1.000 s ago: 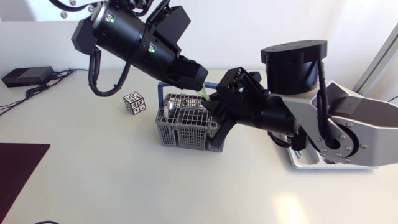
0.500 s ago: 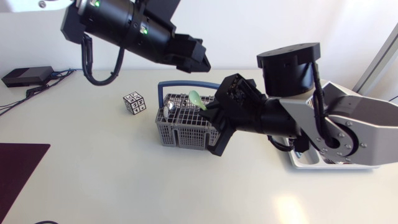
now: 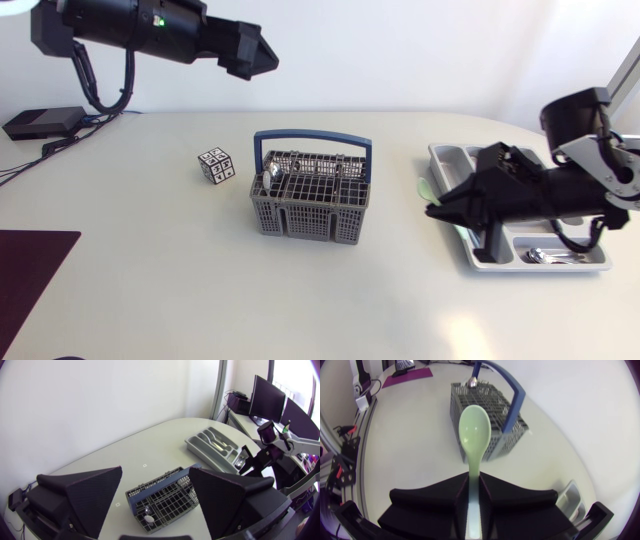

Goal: Transfer all utensils from the basket to the drawer tray.

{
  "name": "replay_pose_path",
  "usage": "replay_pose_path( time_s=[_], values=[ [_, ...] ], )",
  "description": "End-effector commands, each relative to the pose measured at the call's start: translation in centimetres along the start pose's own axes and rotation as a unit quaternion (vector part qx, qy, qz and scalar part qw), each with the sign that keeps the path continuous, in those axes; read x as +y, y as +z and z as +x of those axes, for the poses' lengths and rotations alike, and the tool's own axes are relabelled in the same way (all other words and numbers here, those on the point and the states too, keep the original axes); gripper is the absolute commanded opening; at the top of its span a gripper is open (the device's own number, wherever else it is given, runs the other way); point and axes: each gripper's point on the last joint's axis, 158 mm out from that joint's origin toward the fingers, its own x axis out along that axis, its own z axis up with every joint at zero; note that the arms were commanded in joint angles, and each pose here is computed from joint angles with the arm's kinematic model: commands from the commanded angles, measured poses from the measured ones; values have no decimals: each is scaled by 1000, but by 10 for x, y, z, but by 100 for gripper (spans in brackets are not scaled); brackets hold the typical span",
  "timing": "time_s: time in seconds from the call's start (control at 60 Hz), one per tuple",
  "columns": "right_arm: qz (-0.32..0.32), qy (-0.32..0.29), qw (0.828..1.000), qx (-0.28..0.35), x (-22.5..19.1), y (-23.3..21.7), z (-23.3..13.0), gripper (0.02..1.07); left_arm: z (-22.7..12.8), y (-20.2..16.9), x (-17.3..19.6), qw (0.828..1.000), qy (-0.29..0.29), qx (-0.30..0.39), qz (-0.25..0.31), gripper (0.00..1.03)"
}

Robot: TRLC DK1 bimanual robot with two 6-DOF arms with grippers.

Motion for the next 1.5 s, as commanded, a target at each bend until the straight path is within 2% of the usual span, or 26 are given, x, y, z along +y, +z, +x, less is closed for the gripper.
replay_pose_path(
  time_s=[0.0,0.2,0.533,0.667,0.883,0.9,0.95,0.983,1.067,1.15,1.25,1.367,1.483],
  values=[
    [-59,3,998,20,-12,-29,-14,8,-3,-16,9,1000,16,7,25,95],
    [-79,35,993,76,-37,-117,-47,8,7,-46,12,999,16,37,34,95],
    [-109,25,980,167,-82,-222,-72,8,13,-80,3,994,17,75,73,95],
    [-120,16,972,201,-98,-252,-81,23,11,-89,3,993,19,83,82,95],
    [-144,8,958,247,-111,-285,-82,23,12,-106,3,991,19,102,85,95],
    [-147,7,956,254,-111,-287,-82,26,12,-107,3,991,19,103,85,95],
    [-156,-6,952,262,-116,-287,-84,46,12,-109,3,991,18,105,84,95],
    [-158,-12,952,264,-117,-284,-87,55,11,-111,2,990,18,107,84,95],
    [-167,-33,950,261,-121,-266,-97,57,9,-115,4,990,20,110,85,95],
    [-154,-65,955,243,-126,-234,-108,72,9,-122,7,989,21,117,93,95],
    [-150,-84,961,215,-120,-198,-114,75,7,-125,12,987,24,120,102,95],
    [-121,-91,970,189,-110,-163,-109,90,6,-139,8,981,13,130,140,95],
    [-72,-91,980,160,-100,-124,-90,92,12,-153,9,977,9,137,162,95]
  ],
)
